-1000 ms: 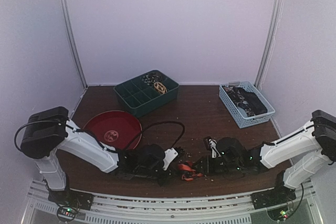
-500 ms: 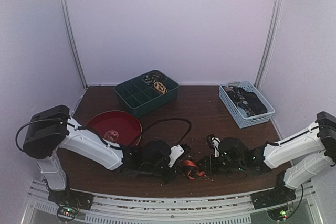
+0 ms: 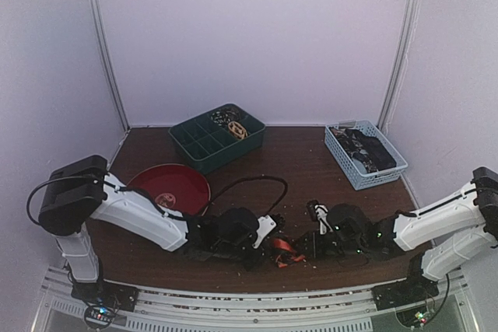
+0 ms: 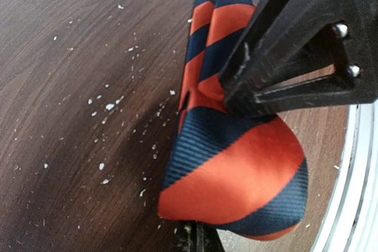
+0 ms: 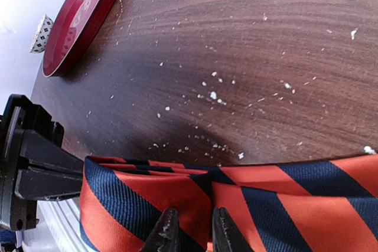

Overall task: Roll the ties
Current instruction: Roll the tie at the center of the board.

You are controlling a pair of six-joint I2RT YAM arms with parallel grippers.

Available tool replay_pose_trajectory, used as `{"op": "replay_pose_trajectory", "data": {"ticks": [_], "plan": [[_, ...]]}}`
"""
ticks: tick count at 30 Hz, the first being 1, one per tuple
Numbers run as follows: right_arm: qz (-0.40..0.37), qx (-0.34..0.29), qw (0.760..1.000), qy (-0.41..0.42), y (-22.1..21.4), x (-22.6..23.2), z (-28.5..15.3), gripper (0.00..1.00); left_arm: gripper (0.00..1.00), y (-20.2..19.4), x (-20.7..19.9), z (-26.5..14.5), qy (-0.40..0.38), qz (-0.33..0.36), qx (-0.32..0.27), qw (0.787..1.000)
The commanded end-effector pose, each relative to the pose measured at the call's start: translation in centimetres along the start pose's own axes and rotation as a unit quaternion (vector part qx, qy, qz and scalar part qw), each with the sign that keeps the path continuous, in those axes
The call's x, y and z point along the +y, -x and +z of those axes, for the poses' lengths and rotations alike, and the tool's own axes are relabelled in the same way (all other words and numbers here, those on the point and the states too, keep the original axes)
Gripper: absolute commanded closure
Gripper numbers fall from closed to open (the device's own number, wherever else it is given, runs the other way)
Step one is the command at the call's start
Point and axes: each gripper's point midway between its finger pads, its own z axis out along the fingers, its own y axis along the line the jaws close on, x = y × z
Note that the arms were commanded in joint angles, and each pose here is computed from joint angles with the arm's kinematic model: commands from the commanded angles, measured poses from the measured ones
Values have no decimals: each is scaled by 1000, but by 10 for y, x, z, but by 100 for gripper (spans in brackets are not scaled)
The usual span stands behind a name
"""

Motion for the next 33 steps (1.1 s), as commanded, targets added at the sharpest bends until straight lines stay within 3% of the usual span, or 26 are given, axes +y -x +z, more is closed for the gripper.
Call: {"op": "replay_pose_trajectory", "data": {"ticks": [1,22,33], "plan": [[-7,44,999,16,-19,6,2,79,98,25,-4,-8,3,2,-34,999],[24,44,998,27,-16,16,12,79,97,44,-6,-26,0,-23,-70,997],[18,26,1000,-1,-10,6,10,79,87,30,-8,-16,-8,-20,-44,999]]}}
